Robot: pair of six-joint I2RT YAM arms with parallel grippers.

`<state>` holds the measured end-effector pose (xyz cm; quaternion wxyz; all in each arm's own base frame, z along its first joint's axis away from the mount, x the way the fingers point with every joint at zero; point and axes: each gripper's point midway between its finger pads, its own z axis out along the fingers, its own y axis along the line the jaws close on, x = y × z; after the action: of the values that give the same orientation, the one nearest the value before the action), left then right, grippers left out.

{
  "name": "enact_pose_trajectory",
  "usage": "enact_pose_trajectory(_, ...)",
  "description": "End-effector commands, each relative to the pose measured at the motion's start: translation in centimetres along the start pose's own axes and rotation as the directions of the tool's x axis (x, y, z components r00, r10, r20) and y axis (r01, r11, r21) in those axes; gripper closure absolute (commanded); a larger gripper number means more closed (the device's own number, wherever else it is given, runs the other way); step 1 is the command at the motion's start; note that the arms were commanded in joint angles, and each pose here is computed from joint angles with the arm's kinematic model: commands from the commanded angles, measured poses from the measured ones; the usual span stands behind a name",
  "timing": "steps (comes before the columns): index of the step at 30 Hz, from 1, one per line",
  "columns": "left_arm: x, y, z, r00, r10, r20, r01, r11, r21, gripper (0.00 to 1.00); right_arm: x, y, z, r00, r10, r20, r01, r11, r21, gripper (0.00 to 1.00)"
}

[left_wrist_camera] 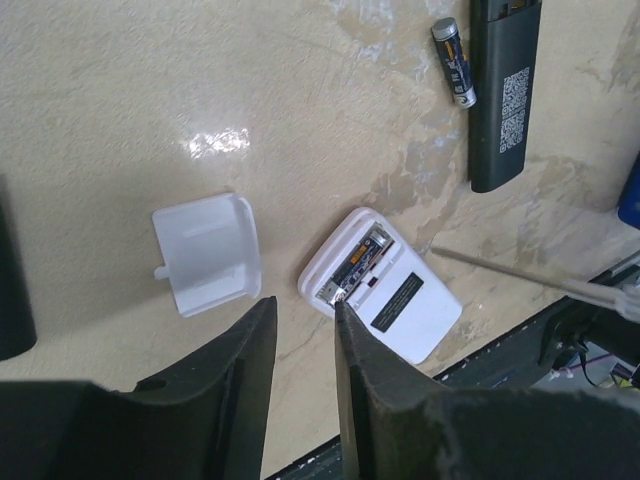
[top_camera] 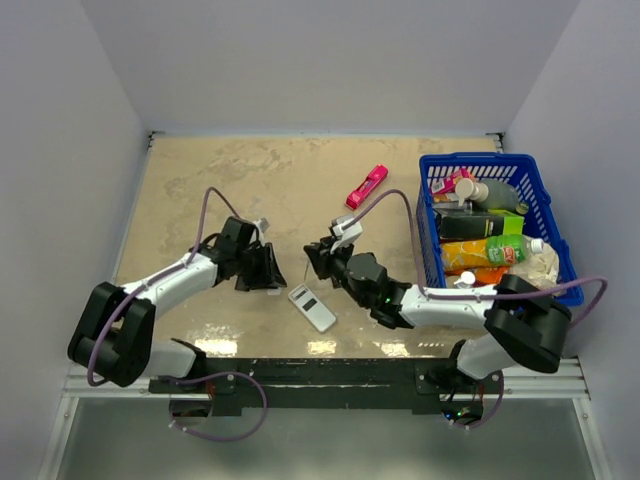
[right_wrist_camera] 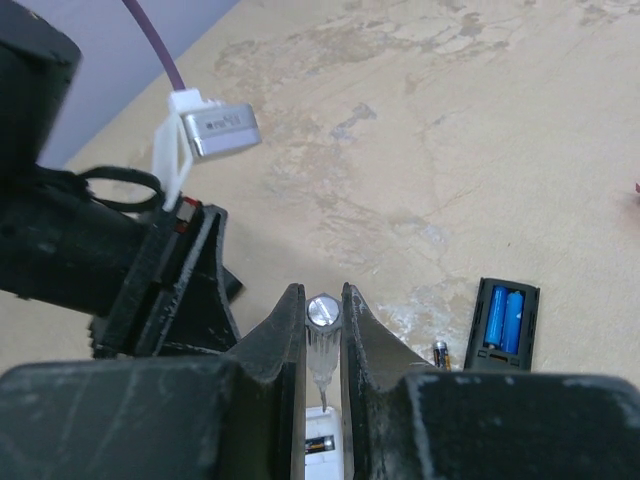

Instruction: Unload the batteries from the remote control

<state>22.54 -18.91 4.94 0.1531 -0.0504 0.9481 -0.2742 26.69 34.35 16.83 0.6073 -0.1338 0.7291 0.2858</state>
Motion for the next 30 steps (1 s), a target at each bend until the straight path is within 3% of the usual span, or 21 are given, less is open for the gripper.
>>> enact_pose_trajectory(1, -1.9, -1.6, 0.8, 0.997, 0.077, 0.029, -0.078, 0.995, 0.068, 0.66, -3.0, 0.3, -1.2, 0.989, 0.147, 0.034, -0.148, 0.989, 0.007, 1.00)
enact_pose_trajectory(9, -1.8, -1.1, 2.8, 0.976, 0.215, -0.021, -0.215, 0.975, -0.055, 0.66, -3.2, -1.2, -4.9, 0.970, 0.233, -0.068, -0.227, 0.969, 0.094, 1.00)
enact_pose_trajectory(19, -2.0, -0.2, 4.0, 0.964, 0.263, -0.039, -0.266, 0.952, -0.153, 0.67, -5.2, -3.2, -8.4, 0.969, 0.248, 0.020, -0.249, 0.964, 0.095, 1.00)
enact_pose_trajectory(24, -0.8, -1.0, 4.1, 0.958, 0.284, -0.048, -0.288, 0.951, -0.114, 0.66, -5.1, -4.1, -9.4, 0.970, 0.238, 0.040, -0.241, 0.965, 0.104, 1.00)
enact_pose_trajectory(30, 1.6, -0.7, 3.9, 0.970, 0.227, -0.091, -0.237, 0.963, -0.128, 0.67, -4.4, -4.5, -10.4, 0.967, 0.251, 0.037, -0.254, 0.963, 0.090, 1.00)
